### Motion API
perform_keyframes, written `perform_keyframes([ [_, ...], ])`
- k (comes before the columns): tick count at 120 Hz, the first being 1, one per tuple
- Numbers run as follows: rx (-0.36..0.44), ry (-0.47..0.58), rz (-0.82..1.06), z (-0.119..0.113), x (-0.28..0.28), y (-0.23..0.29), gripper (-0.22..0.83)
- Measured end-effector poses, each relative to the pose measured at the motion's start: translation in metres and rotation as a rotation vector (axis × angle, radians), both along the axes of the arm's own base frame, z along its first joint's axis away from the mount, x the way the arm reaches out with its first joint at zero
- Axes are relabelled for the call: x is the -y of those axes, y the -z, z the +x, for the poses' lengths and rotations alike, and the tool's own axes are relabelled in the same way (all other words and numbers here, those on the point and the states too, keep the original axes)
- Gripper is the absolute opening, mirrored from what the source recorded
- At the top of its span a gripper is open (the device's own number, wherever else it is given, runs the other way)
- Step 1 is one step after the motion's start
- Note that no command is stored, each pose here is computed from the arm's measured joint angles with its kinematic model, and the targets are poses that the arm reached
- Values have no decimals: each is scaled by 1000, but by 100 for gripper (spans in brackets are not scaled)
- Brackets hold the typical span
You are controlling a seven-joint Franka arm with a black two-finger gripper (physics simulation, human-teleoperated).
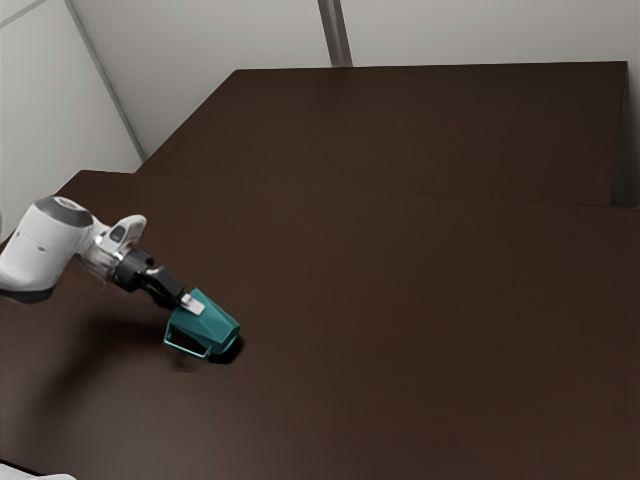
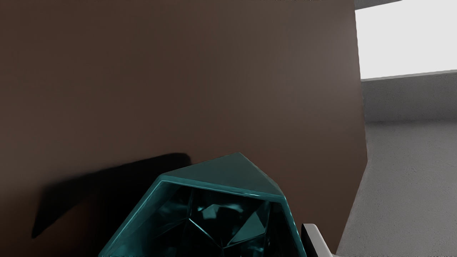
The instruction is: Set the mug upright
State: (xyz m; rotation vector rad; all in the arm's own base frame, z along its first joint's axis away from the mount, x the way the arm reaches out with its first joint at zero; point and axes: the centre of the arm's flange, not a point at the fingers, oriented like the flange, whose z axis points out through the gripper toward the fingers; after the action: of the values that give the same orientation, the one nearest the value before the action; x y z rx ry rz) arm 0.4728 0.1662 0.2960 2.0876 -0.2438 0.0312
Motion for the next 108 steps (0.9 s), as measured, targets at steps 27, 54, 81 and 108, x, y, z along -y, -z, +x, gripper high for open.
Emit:
perform_keyframes([
  [27,103,73,101,12,32,-45,-16],
  [54,251,158,376,33,82,-74,-16],
  [81,339,328,722,53,136,-88,-16],
  [108,360,354,929,43,178,-86,-16],
])
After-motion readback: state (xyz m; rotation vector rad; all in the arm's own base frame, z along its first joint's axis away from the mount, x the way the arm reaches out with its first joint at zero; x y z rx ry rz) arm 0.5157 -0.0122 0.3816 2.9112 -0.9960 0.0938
